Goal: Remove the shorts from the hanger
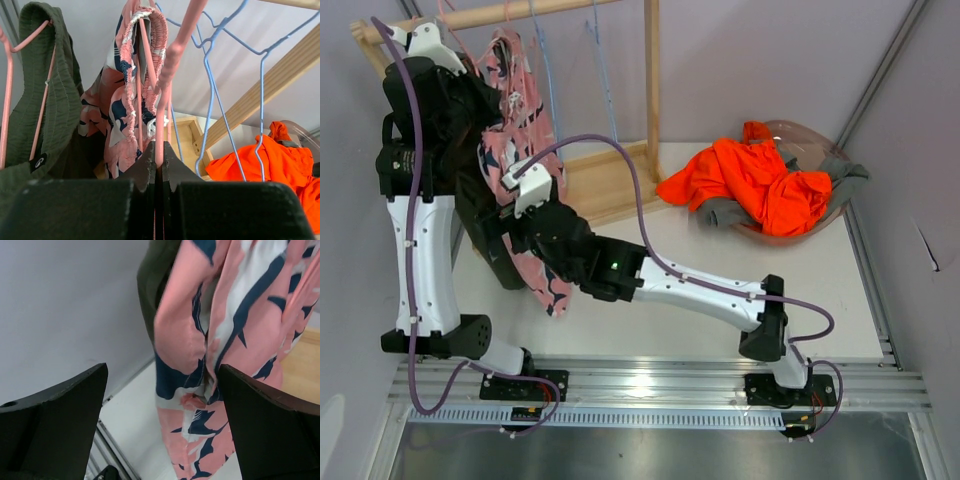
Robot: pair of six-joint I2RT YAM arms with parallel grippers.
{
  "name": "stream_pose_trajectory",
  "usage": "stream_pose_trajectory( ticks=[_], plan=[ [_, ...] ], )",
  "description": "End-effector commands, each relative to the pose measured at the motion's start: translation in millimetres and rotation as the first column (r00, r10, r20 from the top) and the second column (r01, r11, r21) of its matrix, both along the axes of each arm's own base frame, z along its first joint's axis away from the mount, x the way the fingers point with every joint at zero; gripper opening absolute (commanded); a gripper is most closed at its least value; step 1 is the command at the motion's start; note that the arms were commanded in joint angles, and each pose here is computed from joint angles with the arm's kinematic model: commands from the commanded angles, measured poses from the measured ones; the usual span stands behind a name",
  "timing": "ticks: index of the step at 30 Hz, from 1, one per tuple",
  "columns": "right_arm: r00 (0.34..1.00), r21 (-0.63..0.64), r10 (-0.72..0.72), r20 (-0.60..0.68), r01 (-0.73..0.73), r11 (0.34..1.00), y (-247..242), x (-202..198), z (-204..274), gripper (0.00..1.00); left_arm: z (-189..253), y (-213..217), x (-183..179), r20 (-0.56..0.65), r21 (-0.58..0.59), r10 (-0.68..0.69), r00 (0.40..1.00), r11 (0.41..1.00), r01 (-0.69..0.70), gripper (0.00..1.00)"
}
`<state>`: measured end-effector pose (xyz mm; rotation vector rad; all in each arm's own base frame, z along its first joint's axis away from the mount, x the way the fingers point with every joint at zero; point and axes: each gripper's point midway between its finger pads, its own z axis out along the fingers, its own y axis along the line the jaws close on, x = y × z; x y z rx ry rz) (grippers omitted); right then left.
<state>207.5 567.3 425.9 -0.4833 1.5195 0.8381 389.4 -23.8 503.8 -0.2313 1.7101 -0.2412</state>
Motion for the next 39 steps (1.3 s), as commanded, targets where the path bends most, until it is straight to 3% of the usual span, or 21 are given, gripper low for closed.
stream_pose_trajectory(
  ticks=[1, 4, 5, 7, 8, 9, 11, 13, 14, 16, 17, 20, 23, 26, 30, 31, 36, 39],
  plan=[
    [0.999, -0.02, -0.029, -0.022, 0.029, 0.999, 4.7, 8.9, -11.4, 0.99, 43.1, -7.8, -24.7, 0.139, -0.021, -0.039, 0.99, 0.999, 0.042, 0.0],
    [0.998, -0.047, -0.06, -0.035, 0.059, 0.997, 6.3, 18.1, -34.1, 0.96, 43.8, -11.0, -27.3, 0.14, -0.029, -0.054, 0.989, 0.998, 0.059, 0.0],
    [0.997, -0.051, -0.073, -0.036, 0.071, 0.996, 4.5, 21.0, -38.4, 0.86, 44.1, -11.6, -28.2, 0.141, -0.032, -0.057, 0.988, 0.998, 0.062, 0.0],
    [0.994, -0.051, -0.1, -0.04, 0.098, 0.994, 0.4, 27.8, -45.4, 0.54, 44.3, -10.4, -30.2, 0.143, -0.031, -0.051, 0.988, 0.998, 0.056, 0.0],
    [0.992, -0.073, -0.115, -0.043, 0.112, 0.991, -5.1, 32.1, -56.5, 0.1, 46.8, -9.6, -33.5, 0.151, -0.026, -0.049, 0.987, 0.998, 0.053, 0.0],
    [0.991, -0.075, -0.124, -0.044, 0.121, 0.99, -8.7, 32.6, -58.5, 0.0, 48.1, -8.6, -33.9, 0.155, -0.021, -0.045, 0.987, 0.999, 0.049, 0.0],
    [0.993, -0.134, -0.111, -0.04, 0.105, 0.985, -12.5, 22.7, -83.8, 0.0, 50.2, -5.9, -34.6, 0.16, -0.015, -0.032, 0.987, 0.999, 0.035, 0.0],
    [0.995, -0.123, -0.099, -0.026, 0.095, 0.988, -24.2, 6.5, -80.0, 0.0, 58.3, -3.8, -37.0, 0.177, -0.012, -0.023, 0.984, 1.0, 0.026, 0.0],
    [0.996, -0.208, -0.08, -0.033, 0.071, 0.976, -28.2, -13.3, -120.3, 0.0, 56.0, -2.8, -31.9, 0.166, -0.009, -0.019, 0.986, 1.0, 0.021, 0.0],
    [0.993, -0.203, -0.108, -0.041, 0.097, 0.974, -47.5, -31.2, -129.3, 0.0, 63.7, -1.3, -32.9, 0.183, -0.006, -0.014, 0.983, 1.0, 0.015, 0.0],
    [0.991, -0.249, -0.102, -0.09, 0.076, 0.965, -55.8, -51.8, -169.8, 0.0, 63.1, -0.8, -29.8, 0.18, -0.005, -0.012, 0.984, 1.0, 0.013, 0.0],
    [0.972, -0.206, -0.12, -0.202, 0.077, 0.975, -77.6, -79.9, -194.0, 0.0, 63.5, 3.3, -25.8, 0.179, 0.003, 0.002, 0.984, 1.0, -0.002, 0.0],
    [0.959, -0.206, -0.138, -0.247, 0.087, 0.975, -92.5, -90.0, -218.5, 0.0, 63.5, 9.2, -23.7, 0.179, 0.009, 0.032, 0.983, 0.999, -0.035, 0.0],
    [0.964, -0.215, -0.155, -0.215, 0.108, 0.971, -87.4, -84.4, -210.9, 0.0, 56.5, 7.3, -22.0, 0.159, 0.004, 0.024, 0.987, 1.0, -0.025, 0.0],
    [0.971, -0.229, -0.194, -0.139, 0.159, 0.96, -77.5, -46.8, -185.6, 0.0, 45.1, -5.4, -31.4, 0.139, -0.017, -0.041, 0.989, 0.999, 0.043, 0.0],
    [0.968, -0.211, -0.222, -0.121, 0.193, 0.958, -79.8, -19.2, -168.1, 0.0, 56.2, -8.0, -50.5, 0.178, -0.025, -0.054, 0.983, 0.998, 0.06, 0.0],
    [0.963, -0.123, -0.257, -0.077, 0.247, 0.961, -89.3, 79.0, -100.2, 0.0, 2.0, -27.7, -74.4, 0.048, -0.111, -0.139, 0.989, 0.983, 0.144, 0.0],
    [0.957, -0.101, -0.288, -0.041, 0.283, 0.954, -96.9, 141.4, -51.0, 0.0, -1.5, -38.8, -98.8, 0.052, -0.138, -0.184, 0.982, 0.972, 0.189, 0.0]
  ],
)
